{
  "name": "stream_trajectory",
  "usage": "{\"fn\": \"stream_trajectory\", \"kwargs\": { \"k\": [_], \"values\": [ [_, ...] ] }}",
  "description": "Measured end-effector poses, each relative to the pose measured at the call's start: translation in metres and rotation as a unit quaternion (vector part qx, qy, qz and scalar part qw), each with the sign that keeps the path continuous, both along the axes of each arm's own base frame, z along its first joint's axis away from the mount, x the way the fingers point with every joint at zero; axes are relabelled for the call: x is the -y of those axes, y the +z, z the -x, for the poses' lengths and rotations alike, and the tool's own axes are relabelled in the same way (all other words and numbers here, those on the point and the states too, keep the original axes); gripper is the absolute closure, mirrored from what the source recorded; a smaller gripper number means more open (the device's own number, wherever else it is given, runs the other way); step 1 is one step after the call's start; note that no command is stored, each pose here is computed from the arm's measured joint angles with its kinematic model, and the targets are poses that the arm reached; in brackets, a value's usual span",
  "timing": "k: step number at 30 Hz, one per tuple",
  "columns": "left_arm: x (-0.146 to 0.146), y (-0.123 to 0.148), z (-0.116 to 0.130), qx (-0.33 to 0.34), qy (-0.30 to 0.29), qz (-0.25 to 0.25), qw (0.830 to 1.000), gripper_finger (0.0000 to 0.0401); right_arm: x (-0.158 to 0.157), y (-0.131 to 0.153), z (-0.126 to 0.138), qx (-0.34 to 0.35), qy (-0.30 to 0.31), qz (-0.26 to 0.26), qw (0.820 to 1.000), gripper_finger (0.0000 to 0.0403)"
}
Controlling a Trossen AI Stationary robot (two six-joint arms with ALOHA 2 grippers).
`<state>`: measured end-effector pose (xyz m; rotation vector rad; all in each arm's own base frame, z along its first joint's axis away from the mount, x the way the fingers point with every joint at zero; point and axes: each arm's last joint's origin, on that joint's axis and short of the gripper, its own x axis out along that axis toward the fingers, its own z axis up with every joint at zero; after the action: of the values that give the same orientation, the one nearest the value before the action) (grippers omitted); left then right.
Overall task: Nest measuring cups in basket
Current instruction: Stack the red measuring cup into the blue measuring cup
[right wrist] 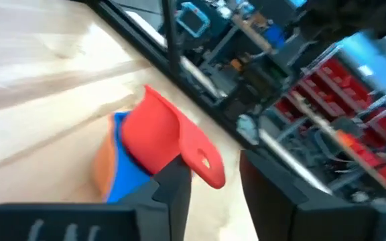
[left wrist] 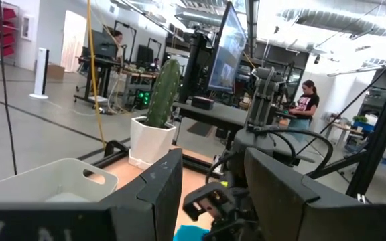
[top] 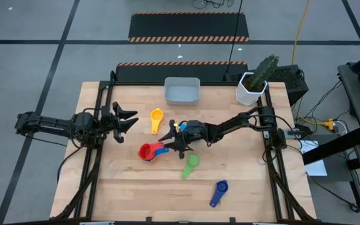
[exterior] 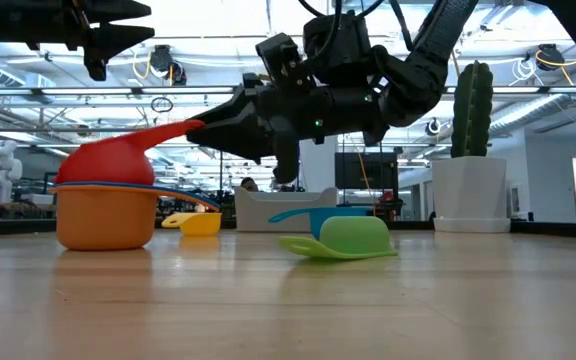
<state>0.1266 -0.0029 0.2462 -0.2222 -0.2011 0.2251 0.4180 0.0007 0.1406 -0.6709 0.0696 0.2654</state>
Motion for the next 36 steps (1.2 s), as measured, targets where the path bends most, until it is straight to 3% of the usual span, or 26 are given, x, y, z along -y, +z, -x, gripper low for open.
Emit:
{"fn": "stream_trajectory", "kwargs": {
  "k": [12, 23, 29, 36],
  "values": [
    [0.001, 0.0, 0.0, 0.001, -0.013, 0.002, 1.0, 0.0238, -0.001, -0.004, 0.001, -0.042, 0.004, -0.068, 0.997, 0.0266],
    [0.001, 0.001, 0.0, 0.009, -0.014, 0.003, 1.0, 0.0238, -0.001, 0.023, 0.017, -0.134, -0.008, -0.076, 0.988, 0.0266],
    [0.001, 0.004, 0.001, 0.024, -0.016, 0.004, 1.0, 0.0238, 0.002, 0.041, 0.028, -0.165, -0.043, -0.075, 0.982, 0.0266],
    [0.001, 0.004, 0.001, 0.026, -0.017, 0.006, 0.999, 0.0238, 0.007, 0.062, 0.041, -0.178, -0.143, -0.095, 0.969, 0.0266]
  ]
}}
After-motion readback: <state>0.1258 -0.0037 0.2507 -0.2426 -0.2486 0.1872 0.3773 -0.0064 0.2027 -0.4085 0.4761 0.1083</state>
